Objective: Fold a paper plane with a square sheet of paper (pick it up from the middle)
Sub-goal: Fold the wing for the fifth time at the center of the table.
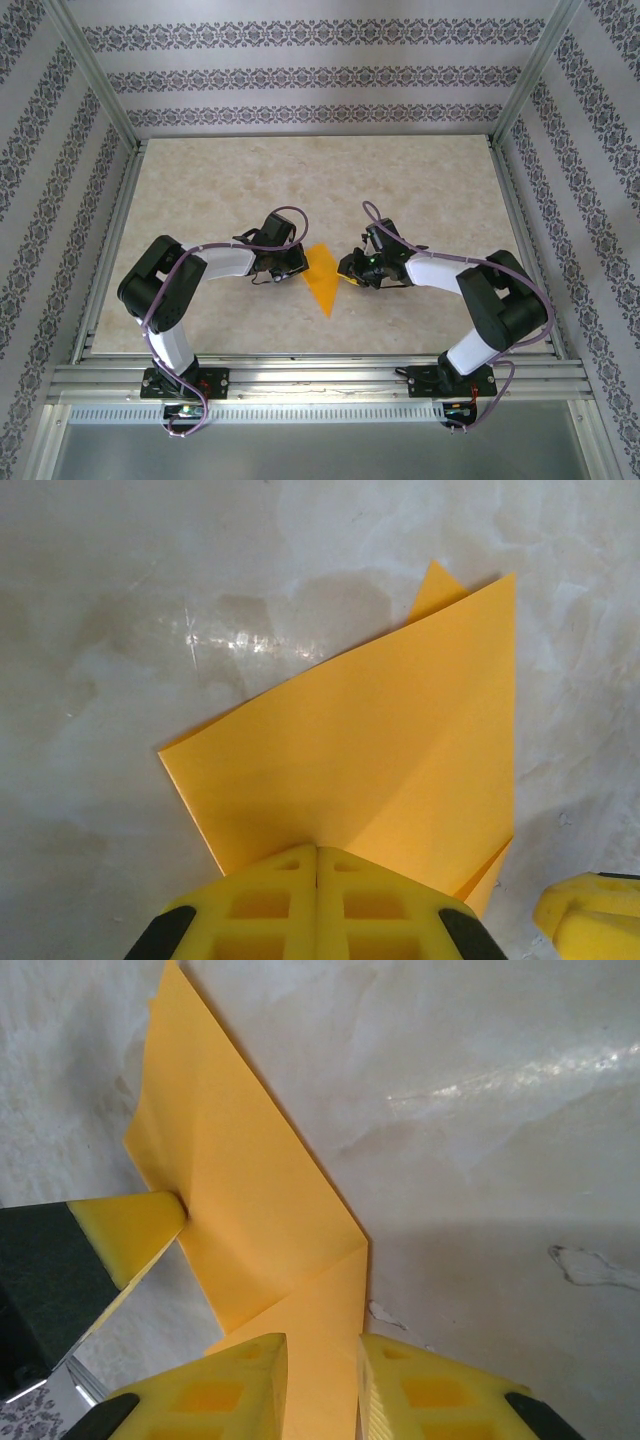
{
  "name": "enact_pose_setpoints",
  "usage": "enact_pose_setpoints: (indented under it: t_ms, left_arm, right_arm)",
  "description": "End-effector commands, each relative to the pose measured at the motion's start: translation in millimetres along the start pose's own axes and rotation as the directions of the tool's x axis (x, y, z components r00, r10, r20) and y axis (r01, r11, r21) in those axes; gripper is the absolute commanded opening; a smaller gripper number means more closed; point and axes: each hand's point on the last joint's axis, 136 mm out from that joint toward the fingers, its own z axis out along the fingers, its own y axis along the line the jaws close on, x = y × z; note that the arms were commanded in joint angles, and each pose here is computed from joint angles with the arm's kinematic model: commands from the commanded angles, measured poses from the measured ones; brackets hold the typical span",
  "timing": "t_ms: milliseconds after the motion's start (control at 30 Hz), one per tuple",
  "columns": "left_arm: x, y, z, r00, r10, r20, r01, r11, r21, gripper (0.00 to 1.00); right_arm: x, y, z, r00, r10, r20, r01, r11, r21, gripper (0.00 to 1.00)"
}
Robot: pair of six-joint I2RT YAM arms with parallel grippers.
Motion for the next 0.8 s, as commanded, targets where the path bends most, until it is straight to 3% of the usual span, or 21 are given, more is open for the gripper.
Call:
enact_pose_setpoints:
  t_ms: [0, 767]
  left_arm:
    - [10, 12, 4, 0.999, 0.014, -0.032, -0.015, 0.999, -0.049, 0.01]
    - [9, 8, 5, 0.999, 0.023, -0.041, -0.025, 0.999, -0.043, 0.02]
  right_arm:
    - [2, -1, 6, 1.0, 0.001, -0.027, 0.0, 1.0, 0.021, 0.25]
    - [8, 8, 19, 0.997, -0.007, -0.073, 0.007, 1.0, -0.004, 0.26]
